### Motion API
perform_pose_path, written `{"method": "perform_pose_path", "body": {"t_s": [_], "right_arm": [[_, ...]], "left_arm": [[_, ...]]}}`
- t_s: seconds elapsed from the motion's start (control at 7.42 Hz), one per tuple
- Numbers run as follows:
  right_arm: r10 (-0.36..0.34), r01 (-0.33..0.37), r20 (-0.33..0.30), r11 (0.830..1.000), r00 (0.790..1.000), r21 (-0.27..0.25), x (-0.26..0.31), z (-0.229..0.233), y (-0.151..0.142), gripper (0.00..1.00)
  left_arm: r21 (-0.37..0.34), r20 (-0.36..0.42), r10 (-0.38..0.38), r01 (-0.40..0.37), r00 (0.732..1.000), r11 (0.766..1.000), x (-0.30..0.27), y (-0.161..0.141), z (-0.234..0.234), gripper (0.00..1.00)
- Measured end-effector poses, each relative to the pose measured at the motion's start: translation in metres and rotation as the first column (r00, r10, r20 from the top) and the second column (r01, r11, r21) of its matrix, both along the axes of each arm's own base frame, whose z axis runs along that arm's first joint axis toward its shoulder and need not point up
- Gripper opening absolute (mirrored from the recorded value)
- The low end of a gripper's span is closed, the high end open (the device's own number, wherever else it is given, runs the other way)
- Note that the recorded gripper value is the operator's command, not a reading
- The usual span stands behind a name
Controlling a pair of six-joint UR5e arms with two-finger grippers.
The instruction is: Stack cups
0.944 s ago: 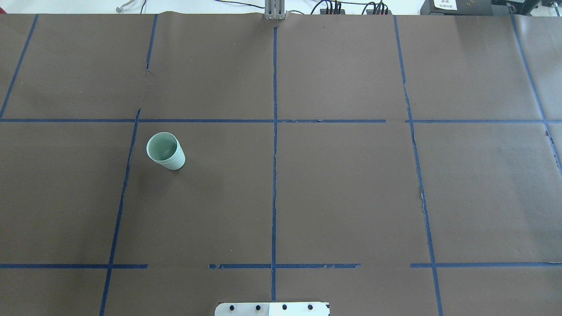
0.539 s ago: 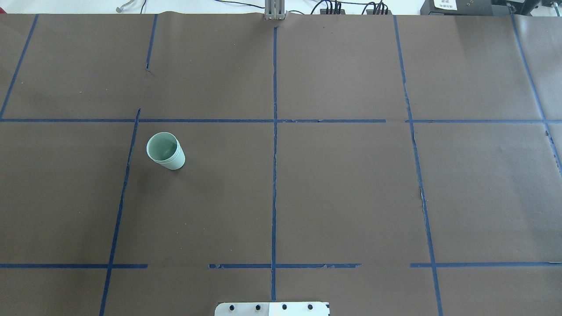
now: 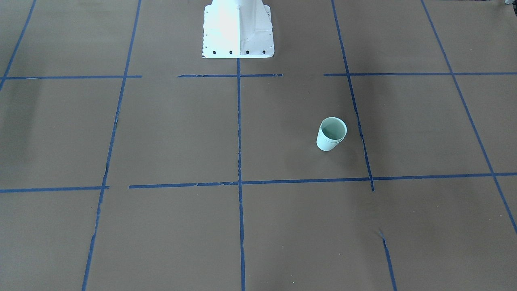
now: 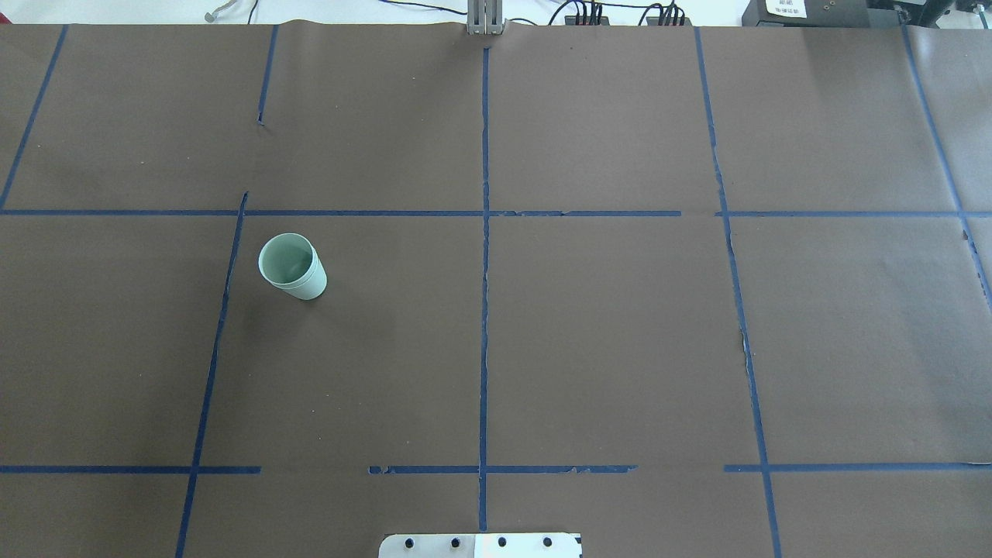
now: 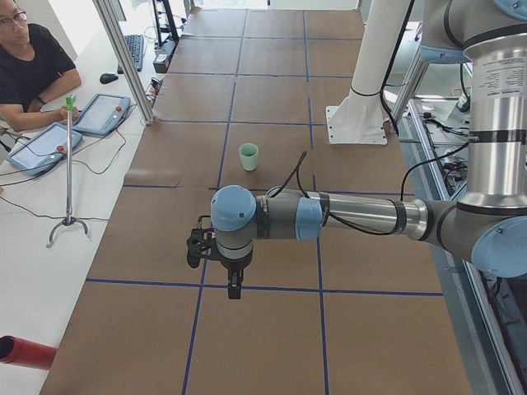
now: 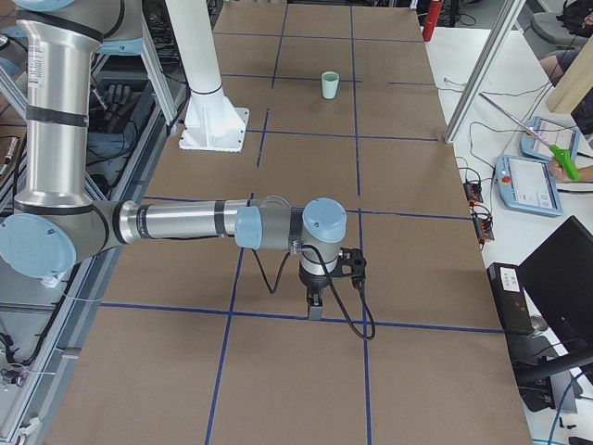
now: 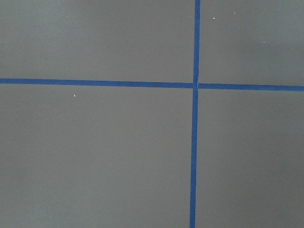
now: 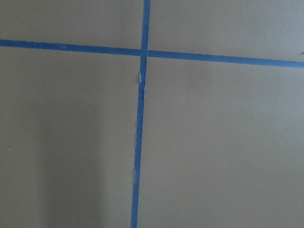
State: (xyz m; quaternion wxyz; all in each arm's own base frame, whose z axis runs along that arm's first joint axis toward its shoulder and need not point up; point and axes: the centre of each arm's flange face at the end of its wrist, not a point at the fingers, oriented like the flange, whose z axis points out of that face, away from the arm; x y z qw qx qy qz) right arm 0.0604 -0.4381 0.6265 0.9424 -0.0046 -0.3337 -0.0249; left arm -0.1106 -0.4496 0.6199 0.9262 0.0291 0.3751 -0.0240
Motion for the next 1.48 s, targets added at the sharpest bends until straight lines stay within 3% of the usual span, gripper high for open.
{"method": "perform_pose_path", "body": {"t_s": [1.08,1.48], "right_arm": [[0.0,0.0,-0.001,1.0,1.0,0.0,0.0,0.0,0.0,1.0],[0.0,0.0,0.0,1.0,1.0,0.001,0.0,0.0,0.0,1.0]], "left_arm": [[-0.02,-0.002,0.021,-0.021,1.0,1.0,0.008,-0.001,0.012,1.0],[0.007,0.001,0.022,-0.022,1.0,1.0,0.007,-0.011,0.003,1.0]]}}
